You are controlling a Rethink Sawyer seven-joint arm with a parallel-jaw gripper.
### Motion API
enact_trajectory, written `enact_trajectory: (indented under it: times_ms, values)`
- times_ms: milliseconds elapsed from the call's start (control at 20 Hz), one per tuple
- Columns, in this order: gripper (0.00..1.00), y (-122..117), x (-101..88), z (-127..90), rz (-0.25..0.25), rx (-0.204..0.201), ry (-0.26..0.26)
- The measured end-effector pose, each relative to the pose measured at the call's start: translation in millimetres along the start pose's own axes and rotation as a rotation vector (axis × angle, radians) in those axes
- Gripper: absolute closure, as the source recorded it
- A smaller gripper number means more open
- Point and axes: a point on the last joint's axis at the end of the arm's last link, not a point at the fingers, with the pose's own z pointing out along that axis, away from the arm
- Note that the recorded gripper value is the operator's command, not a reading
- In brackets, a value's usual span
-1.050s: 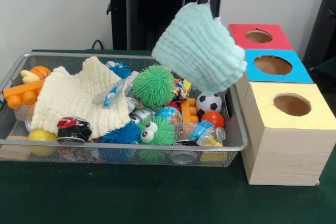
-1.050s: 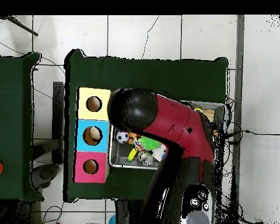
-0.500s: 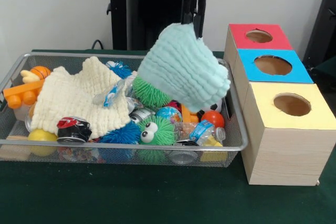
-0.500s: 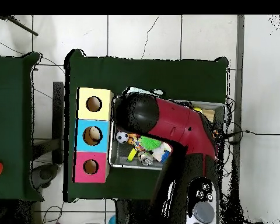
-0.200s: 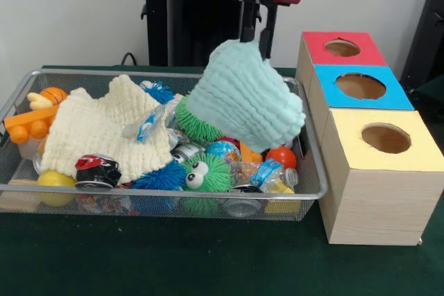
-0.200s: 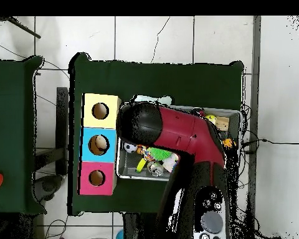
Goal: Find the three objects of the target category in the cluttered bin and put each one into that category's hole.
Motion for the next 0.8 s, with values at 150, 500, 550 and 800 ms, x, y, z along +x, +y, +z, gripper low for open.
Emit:
enact_trajectory:
  times_ms: [150, 500, 550, 800]
  values:
    - [0.0, 5.2, 2.4, 3.5, -0.011, -0.009, 0.001]
    - [0.0, 13.6, 0.5, 5.6, -0.019, -0.035, 0.003]
    - [0.0, 13.3, -0.4, 5.9, -0.017, -0.039, 0.004]
    - [0.0, 4.7, -7.4, 6.5, 0.003, -0.071, 0.006]
